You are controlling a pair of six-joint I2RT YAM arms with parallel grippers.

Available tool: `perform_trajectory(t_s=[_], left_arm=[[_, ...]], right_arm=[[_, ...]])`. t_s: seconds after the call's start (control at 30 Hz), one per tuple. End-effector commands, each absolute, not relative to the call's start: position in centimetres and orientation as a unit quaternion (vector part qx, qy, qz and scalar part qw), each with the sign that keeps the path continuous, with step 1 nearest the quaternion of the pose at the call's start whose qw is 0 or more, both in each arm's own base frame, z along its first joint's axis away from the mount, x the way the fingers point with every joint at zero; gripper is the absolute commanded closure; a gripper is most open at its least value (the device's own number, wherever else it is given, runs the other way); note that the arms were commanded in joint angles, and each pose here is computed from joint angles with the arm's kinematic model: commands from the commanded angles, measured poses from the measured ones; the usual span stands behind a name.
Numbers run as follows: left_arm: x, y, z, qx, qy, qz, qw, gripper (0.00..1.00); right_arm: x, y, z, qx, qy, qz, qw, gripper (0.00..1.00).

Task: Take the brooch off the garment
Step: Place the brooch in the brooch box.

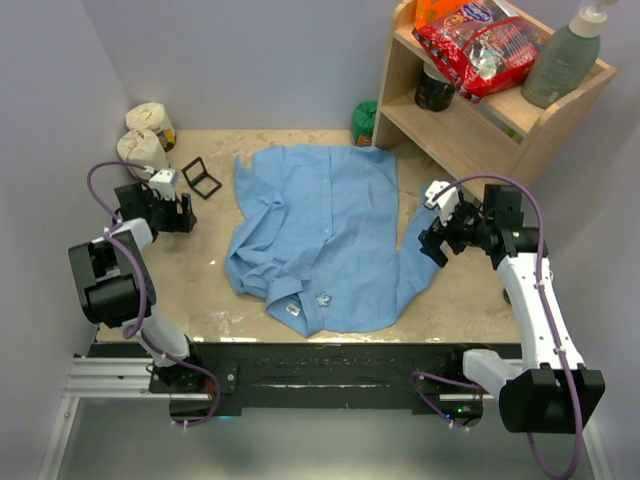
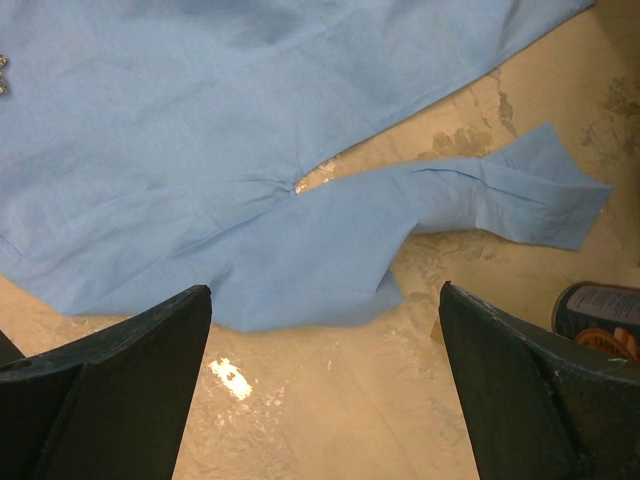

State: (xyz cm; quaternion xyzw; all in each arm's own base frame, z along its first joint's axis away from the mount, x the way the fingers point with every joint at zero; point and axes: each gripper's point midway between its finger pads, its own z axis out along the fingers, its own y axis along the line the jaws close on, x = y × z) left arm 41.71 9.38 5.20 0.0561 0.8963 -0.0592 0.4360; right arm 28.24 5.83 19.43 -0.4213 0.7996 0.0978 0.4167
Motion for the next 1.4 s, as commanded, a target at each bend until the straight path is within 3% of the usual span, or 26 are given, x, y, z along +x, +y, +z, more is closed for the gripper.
perform_trajectory(t_s=[0.0, 0.53, 1.37], left_arm=[[42.1, 8.6, 6.6, 0.079, 0.887, -0.063, 0.451, 0.20], [42.7, 9.0, 5.0, 0.071, 0.899, -0.058, 0.429, 0.21], [44.6, 7.9, 7.2, 0.074, 0.879, -0.045, 0.469, 0.20]], right_arm=[[28.2, 6.2, 20.0, -0.423, 0.788, 0.099, 0.436, 0.01], [27.9, 6.1, 19.8, -0.422, 0.789, 0.095, 0.436, 0.01], [27.8, 6.2, 20.1, -0.424, 0.783, 0.096, 0.445, 0.01]])
